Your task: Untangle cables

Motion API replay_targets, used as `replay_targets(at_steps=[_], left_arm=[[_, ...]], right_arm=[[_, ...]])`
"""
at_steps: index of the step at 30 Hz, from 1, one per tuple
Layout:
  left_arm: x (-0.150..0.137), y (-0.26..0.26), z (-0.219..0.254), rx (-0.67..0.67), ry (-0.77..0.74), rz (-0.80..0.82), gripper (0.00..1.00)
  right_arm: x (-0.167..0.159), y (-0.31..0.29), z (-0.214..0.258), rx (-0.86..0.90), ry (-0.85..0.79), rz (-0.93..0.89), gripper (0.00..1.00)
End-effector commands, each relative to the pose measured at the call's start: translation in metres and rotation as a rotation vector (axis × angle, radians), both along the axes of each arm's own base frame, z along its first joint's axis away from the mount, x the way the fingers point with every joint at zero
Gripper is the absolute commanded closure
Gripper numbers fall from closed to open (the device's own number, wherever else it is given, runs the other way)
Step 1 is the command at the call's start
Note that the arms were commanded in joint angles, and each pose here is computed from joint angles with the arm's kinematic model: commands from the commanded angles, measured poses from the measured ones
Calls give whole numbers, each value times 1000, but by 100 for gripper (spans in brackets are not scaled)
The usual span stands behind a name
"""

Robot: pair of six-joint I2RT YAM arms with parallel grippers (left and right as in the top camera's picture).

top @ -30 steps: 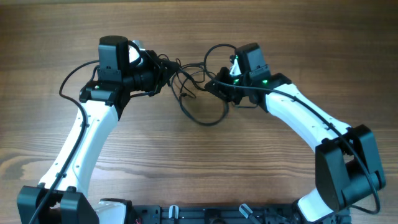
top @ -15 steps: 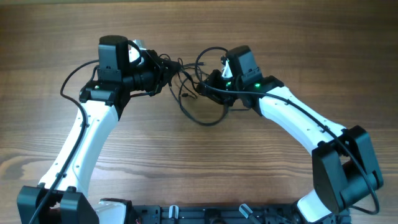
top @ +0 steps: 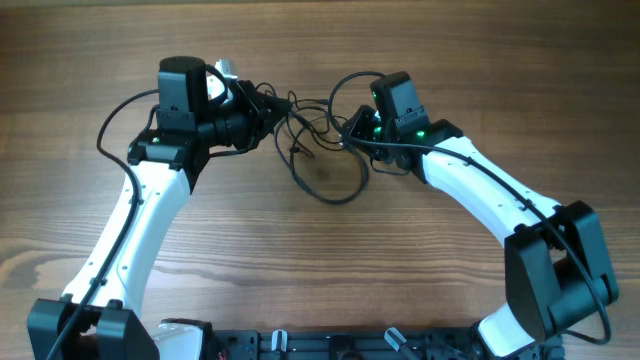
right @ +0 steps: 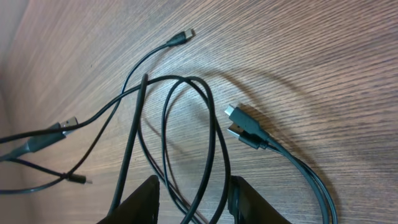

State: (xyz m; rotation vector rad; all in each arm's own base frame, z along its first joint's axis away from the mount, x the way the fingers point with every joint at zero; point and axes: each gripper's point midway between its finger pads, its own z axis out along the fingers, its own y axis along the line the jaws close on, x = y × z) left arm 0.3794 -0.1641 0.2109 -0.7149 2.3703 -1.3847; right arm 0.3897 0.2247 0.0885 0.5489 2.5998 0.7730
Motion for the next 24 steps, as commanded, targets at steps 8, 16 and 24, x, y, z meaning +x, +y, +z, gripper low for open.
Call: replay_targets(at_steps=[8,16,24], left_arm=[[-22,58,-65,451,92,40,21],[-4,41,-50,513,-123,-71,29],[2,8,-56,592,-270,-222,32]], right_arm=[[-9,-2,-11,-69,-2,101,67],[-20,-43,-29,-159,93,108,57],[-27,-74,-35,-212,114,222,54]])
